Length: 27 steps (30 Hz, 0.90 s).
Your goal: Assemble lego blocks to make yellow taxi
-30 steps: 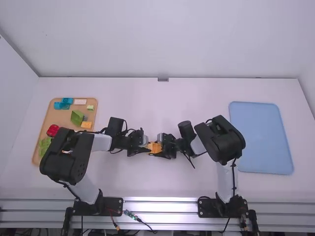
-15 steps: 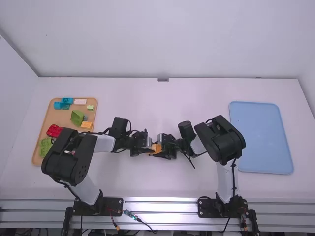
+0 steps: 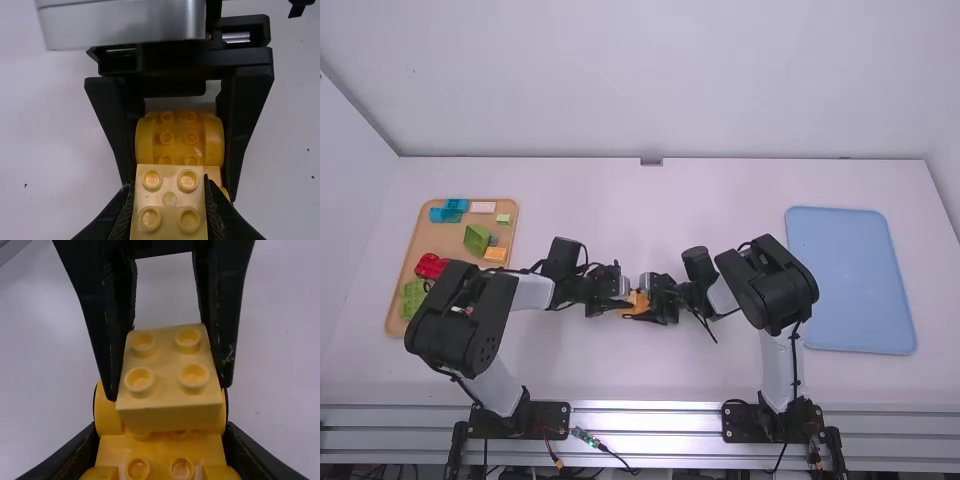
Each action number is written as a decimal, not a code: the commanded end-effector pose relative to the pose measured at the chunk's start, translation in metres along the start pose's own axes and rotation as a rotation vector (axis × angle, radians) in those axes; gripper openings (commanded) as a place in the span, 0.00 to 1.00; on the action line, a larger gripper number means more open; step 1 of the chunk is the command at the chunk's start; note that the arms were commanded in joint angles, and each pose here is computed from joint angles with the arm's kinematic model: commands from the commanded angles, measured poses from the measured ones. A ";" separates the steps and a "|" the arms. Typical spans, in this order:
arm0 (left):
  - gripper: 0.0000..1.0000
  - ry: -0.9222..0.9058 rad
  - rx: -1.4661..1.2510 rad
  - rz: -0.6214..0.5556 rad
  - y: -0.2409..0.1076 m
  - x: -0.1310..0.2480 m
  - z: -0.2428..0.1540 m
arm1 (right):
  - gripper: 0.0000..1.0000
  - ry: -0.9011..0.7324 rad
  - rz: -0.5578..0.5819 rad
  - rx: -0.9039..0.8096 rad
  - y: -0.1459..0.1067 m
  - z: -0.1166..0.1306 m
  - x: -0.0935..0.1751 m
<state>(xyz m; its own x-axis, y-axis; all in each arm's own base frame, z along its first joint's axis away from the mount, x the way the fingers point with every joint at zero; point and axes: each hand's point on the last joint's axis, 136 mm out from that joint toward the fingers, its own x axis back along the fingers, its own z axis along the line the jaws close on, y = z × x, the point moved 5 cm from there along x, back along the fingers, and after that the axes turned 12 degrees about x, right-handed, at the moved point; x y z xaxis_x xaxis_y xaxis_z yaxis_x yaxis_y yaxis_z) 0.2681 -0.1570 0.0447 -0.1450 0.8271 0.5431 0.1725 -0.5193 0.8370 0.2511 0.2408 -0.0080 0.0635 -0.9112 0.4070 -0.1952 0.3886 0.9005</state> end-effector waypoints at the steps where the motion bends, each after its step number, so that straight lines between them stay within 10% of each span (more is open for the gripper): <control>1: 0.02 -0.018 0.012 -0.003 -0.002 -0.001 -0.006 | 0.48 0.016 -0.007 -0.015 -0.004 0.002 -0.002; 23: 0.02 -0.014 0.010 -0.015 -0.008 -0.001 -0.011 | 0.49 0.017 -0.007 -0.014 -0.004 0.002 -0.002; 27: 0.22 -0.019 0.007 -0.015 -0.008 -0.002 -0.013 | 0.49 0.017 -0.007 -0.014 -0.004 0.002 -0.002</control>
<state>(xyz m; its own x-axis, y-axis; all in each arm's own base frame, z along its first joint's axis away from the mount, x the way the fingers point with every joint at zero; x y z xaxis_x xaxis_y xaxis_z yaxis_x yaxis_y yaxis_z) 0.2617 -0.1560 0.0403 -0.1512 0.8321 0.5336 0.1646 -0.5110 0.8437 0.2507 0.2407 -0.0085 0.0657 -0.9112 0.4066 -0.1996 0.3872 0.9001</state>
